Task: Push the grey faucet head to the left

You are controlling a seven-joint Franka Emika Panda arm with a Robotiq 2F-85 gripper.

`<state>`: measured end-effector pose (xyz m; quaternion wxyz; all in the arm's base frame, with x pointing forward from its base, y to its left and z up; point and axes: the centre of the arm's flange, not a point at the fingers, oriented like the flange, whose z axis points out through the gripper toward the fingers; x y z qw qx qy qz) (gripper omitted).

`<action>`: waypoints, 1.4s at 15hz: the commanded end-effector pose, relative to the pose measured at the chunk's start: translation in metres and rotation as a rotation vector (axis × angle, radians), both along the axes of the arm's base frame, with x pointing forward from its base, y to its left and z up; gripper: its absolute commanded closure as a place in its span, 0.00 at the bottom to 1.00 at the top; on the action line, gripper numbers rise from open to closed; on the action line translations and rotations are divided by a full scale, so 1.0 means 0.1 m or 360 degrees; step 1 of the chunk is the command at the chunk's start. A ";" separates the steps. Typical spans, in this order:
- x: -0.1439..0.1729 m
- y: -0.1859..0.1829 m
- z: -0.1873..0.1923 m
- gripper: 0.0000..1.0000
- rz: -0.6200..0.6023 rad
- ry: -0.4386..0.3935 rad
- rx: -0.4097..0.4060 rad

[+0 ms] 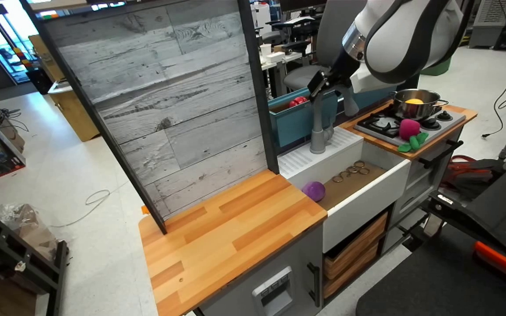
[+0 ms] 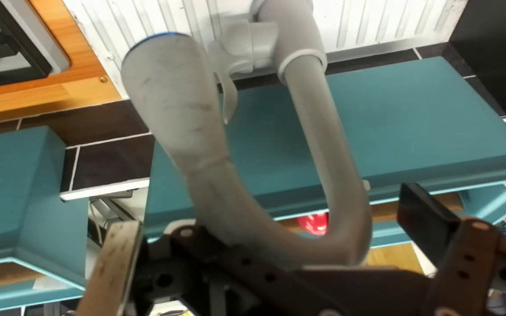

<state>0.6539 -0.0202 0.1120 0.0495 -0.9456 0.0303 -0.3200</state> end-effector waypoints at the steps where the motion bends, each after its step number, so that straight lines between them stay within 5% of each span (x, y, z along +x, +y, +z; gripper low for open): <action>1: -0.25 -0.01 0.02 0.00 -0.0001 0.0111 0.0028; 5: -0.44 0.18 0.09 0.00 -0.0038 0.0242 0.0146; 15: -0.52 0.62 0.20 0.00 -0.0065 0.0263 0.0547; 21: -0.81 0.82 0.10 0.00 0.0053 0.0373 0.0570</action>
